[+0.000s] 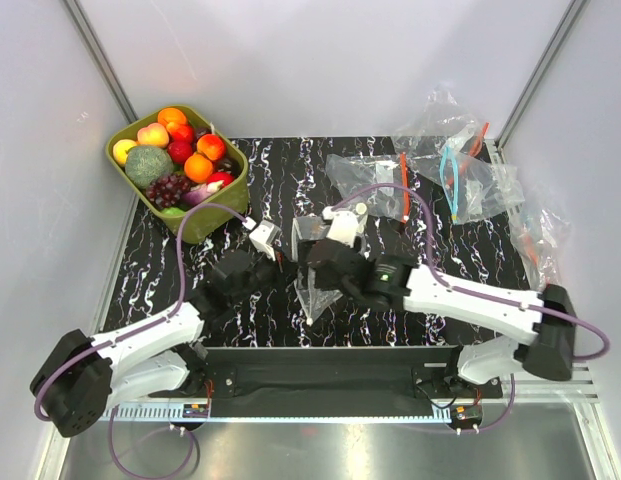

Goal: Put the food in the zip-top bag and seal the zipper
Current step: Open the zipper of the food storage bag at the center of the board.

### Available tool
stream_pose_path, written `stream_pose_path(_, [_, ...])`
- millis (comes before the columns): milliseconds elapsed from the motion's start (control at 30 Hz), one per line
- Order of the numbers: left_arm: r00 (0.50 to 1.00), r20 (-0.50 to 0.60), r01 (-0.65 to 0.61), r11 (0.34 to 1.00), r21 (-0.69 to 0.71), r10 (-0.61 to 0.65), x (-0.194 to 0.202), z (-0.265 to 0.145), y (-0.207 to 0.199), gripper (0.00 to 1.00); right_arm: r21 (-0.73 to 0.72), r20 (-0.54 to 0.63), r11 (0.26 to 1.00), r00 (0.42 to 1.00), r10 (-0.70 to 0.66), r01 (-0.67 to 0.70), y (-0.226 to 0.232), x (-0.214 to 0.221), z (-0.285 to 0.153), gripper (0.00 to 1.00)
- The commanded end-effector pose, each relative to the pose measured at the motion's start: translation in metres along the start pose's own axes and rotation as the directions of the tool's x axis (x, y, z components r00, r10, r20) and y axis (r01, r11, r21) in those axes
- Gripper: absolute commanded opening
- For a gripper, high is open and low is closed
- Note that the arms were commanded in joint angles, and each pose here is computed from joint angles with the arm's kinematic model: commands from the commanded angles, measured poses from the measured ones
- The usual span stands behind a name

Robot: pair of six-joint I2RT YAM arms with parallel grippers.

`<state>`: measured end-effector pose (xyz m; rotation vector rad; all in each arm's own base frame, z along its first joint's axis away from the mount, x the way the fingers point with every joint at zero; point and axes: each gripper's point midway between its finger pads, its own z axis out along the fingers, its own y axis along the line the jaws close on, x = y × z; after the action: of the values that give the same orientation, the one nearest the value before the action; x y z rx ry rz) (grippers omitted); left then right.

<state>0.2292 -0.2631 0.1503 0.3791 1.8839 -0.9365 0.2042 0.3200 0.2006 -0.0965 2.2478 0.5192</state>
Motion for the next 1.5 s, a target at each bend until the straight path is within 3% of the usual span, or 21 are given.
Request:
stream_pose_path(0, [0.997, 0.081, -0.020, 0.999, 0.051, 0.016, -0.025, -0.001, -0.013, 0.00, 0.076, 0.042, 0.996, 0.998, -0.050, 0.047, 0.010, -0.008, 0.002, 0.89])
stream_pose_path(133, [0.997, 0.081, -0.018, 0.999, 0.049, 0.014, -0.025, -0.001, -0.013, 0.00, 0.123, 0.054, 0.991, 0.997, -0.058, 0.051, 0.011, -0.006, 0.010, 0.59])
stream_pose_path(233, [0.997, 0.079, -0.018, 0.999, 0.048, 0.014, -0.024, -0.001, -0.013, 0.00, 0.148, 0.066, 0.987, 0.996, -0.064, 0.054, 0.008, -0.006, 0.015, 0.47])
stream_pose_path(767, [0.997, 0.075, -0.017, 0.998, 0.069, 0.012, -0.024, -0.003, -0.017, 0.00, 0.319, 0.052, 0.938, 0.986, -0.156, 0.132, -0.014, 0.007, 0.041, 0.46])
stream_pose_path(1000, [0.998, 0.060, -0.010, 0.998, 0.057, 0.007, -0.021, 0.000, -0.015, 0.00, 0.414, 0.067, 0.891, 0.970, -0.235, 0.187, -0.026, -0.006, 0.038, 0.35])
stream_pose_path(1167, [0.998, 0.057, -0.001, 1.000, 0.021, 0.000, -0.020, 0.001, -0.008, 0.00, 0.532, 0.065, 0.818, 0.953, -0.295, 0.217, -0.049, -0.020, 0.024, 0.19])
stream_pose_path(1367, [0.999, 0.044, 0.024, 0.995, -0.094, -0.020, -0.021, 0.002, 0.010, 0.00, 0.535, 0.023, 0.807, 0.950, -0.312, 0.252, -0.075, -0.033, 0.013, 0.00])
stream_pose_path(1467, [0.998, 0.024, 0.066, 0.988, -0.137, -0.063, -0.025, 0.005, 0.013, 0.00, 0.542, -0.011, 0.792, 0.945, -0.327, 0.281, -0.093, -0.042, 0.010, 0.00])
